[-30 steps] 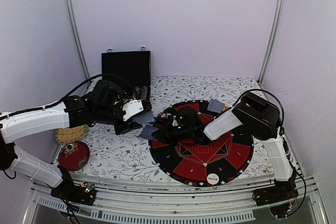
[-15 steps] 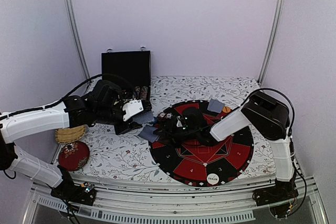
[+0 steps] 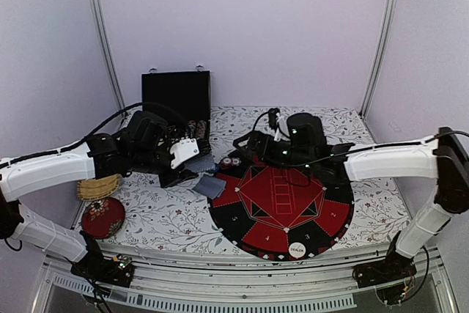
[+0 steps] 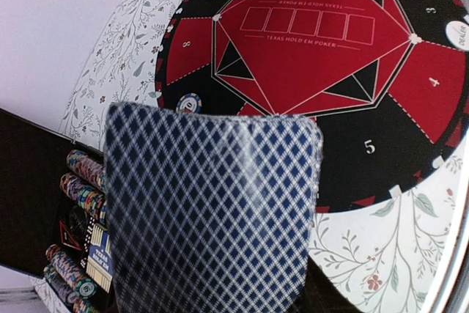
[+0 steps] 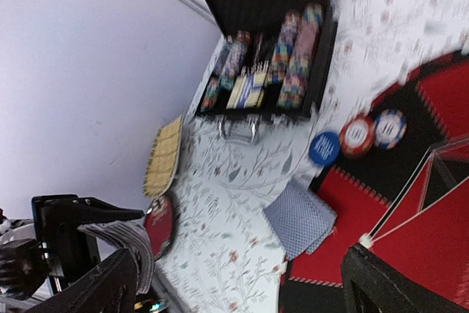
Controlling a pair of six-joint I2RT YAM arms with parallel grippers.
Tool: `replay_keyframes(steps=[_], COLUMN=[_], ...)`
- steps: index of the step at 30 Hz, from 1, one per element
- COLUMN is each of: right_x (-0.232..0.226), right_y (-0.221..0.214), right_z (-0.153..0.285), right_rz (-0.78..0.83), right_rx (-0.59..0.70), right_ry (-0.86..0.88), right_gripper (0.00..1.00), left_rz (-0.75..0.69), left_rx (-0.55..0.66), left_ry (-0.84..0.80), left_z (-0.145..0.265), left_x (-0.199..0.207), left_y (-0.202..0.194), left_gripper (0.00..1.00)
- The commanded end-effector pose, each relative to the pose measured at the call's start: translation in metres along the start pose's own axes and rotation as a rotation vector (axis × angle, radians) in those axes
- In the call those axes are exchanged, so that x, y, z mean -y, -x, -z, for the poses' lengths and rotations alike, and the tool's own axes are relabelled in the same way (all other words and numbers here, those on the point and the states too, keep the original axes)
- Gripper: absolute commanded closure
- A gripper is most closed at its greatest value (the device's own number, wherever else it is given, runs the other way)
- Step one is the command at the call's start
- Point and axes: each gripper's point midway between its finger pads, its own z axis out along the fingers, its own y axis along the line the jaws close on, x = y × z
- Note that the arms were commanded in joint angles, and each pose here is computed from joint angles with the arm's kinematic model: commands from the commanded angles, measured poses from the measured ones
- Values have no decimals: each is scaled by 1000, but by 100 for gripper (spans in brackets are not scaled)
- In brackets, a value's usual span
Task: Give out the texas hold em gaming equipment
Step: Pick up the poker card from the face-down deck piles.
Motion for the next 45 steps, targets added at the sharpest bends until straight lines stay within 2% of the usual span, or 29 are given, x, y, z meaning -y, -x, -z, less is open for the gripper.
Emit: replay_keyframes(steps=[1,2,4,7,10,13,17,20,26,31,36,45], right_x=[15,8,-28,-84,-104,-107,-100,-104,-102,-85,-74,-66], right_y=[61,73,81,56,35,21,5,-8,-25,-28,-26,-15], right_z=[64,76,90,98,87,66,33,11,-19,-42,-51,-26], right_rz=[468,532,664,812,782,701,589,587,585,564,589,641], right_rx=[270,323,360,208,45,-74,-210,-267,-299,-291,-283,-240], right_ry=[-288,-300,-158,236,440,515,541,533,529,447,364,269], right_gripper=[1,1,1,1,1,1,1,1,1,1,16,43], left_rz=[-14,-16,-18,-26,-32,-36,-40,-41,-43,-43,-43,-44], left_rx=[58,61,68,86,97,102,112,107,104,111,111,108], left_ry=[5,2,-6,-25,-37,-46,-61,-58,-60,-65,-65,-64], left_z=[10,10,11,13,14,14,14,13,11,12,12,11], left_x=[-3,-2,-1,3,6,8,12,11,13,14,14,14], left_y=[15,15,16,19,21,22,24,23,22,24,24,23], left_gripper=[52,52,52,52,52,52,52,52,52,52,52,53])
